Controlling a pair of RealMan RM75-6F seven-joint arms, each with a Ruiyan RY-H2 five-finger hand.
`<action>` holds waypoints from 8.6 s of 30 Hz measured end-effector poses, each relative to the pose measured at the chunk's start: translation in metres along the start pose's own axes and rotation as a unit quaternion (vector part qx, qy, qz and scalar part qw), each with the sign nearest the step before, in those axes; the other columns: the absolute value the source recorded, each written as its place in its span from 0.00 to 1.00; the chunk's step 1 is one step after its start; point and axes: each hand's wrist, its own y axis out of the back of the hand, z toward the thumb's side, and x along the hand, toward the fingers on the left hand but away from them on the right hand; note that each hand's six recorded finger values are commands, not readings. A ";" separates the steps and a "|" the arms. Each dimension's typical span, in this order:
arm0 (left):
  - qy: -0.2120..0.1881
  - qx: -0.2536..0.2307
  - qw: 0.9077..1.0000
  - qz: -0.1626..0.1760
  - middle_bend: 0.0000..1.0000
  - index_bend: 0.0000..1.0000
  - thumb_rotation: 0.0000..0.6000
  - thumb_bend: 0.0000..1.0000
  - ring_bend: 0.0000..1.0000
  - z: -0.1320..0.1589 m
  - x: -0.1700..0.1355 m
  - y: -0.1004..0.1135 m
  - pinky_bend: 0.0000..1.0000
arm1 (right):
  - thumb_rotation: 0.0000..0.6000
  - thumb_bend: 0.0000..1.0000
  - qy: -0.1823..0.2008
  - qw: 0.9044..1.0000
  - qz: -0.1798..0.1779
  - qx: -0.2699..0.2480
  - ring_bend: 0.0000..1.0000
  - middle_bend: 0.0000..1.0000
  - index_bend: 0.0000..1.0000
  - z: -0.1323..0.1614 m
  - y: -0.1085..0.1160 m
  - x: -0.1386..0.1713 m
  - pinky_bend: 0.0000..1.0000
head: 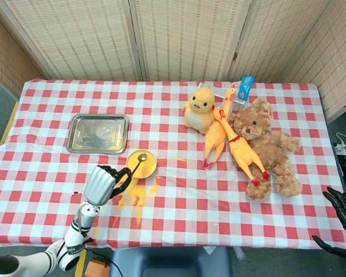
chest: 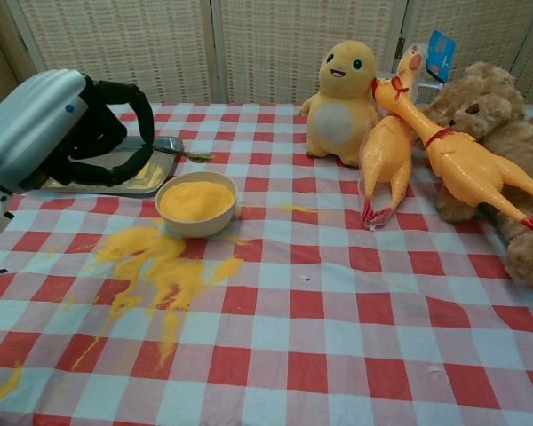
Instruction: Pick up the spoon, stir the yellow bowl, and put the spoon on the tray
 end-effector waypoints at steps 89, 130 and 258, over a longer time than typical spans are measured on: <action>0.171 -0.214 0.941 -0.198 1.00 0.85 1.00 0.75 1.00 -0.051 0.043 0.008 1.00 | 1.00 0.09 -0.015 1.000 -0.002 0.007 0.00 0.00 0.00 -0.004 -0.003 -0.006 0.00; 0.197 -0.147 0.948 -0.201 1.00 0.85 1.00 0.75 1.00 -0.088 0.055 -0.012 1.00 | 1.00 0.09 -0.030 0.999 -0.010 0.009 0.00 0.00 0.00 -0.010 0.001 -0.006 0.00; 0.227 -0.238 0.910 -0.254 1.00 0.85 1.00 0.75 1.00 -0.079 0.018 -0.004 1.00 | 1.00 0.09 -0.020 1.000 -0.008 0.013 0.00 0.00 0.00 -0.003 -0.003 -0.005 0.00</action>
